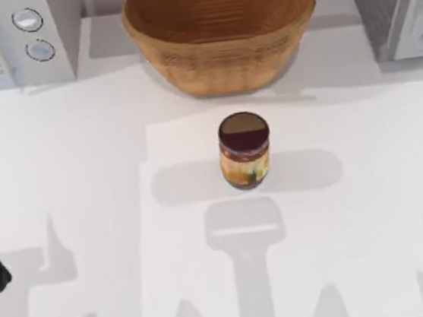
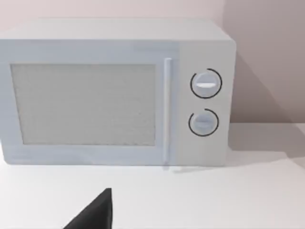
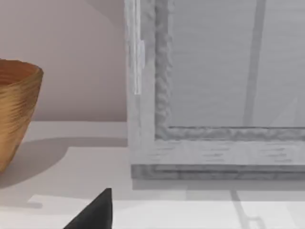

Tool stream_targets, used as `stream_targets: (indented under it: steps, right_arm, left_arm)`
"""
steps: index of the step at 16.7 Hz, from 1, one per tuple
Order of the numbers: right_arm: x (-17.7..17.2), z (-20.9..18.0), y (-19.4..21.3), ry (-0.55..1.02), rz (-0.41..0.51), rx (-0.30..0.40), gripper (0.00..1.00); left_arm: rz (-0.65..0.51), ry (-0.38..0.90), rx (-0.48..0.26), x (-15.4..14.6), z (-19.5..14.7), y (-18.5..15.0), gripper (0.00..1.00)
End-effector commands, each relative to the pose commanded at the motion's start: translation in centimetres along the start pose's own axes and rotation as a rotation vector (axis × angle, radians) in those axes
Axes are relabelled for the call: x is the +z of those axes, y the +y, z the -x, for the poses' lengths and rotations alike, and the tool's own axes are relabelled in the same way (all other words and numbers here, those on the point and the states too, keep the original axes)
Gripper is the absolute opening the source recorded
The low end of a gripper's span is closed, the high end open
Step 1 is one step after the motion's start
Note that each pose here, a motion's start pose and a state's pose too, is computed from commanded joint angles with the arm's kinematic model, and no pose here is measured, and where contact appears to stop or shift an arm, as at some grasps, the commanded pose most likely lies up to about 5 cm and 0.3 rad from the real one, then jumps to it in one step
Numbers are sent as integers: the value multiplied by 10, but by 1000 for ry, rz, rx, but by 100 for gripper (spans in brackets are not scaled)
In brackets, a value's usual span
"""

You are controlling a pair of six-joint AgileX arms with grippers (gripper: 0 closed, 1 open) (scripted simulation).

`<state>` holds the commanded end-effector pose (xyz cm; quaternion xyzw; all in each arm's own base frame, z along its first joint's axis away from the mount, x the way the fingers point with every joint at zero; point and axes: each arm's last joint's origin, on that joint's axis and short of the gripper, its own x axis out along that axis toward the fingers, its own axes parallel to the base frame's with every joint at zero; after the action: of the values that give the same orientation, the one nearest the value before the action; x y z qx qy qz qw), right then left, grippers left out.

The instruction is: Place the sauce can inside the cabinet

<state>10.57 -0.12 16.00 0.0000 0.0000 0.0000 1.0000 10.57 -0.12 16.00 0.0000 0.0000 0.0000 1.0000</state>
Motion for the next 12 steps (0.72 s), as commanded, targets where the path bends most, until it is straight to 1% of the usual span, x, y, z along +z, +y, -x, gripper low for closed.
stream_targets:
  steps: [3,5,7,9,12]
  right_arm:
    - [2,0,0,-3,-2,-3,100]
    - [9,-1,-1,-9,-9,0,100]
    - [19,-5,0,-6,-11,31,100]
    - [32,-12,3,8,-2,104,100]
    - [53,-33,11,40,29,272,100]
  left_arm:
    - [0,0,0,0,0,0,100]
    - [0,0,0,0,0,0,100]
    - [0,0,0,0,0,0,100]
    - [0,0,0,0,0,0,100]
    - [0,0,0,0,0,0,100]
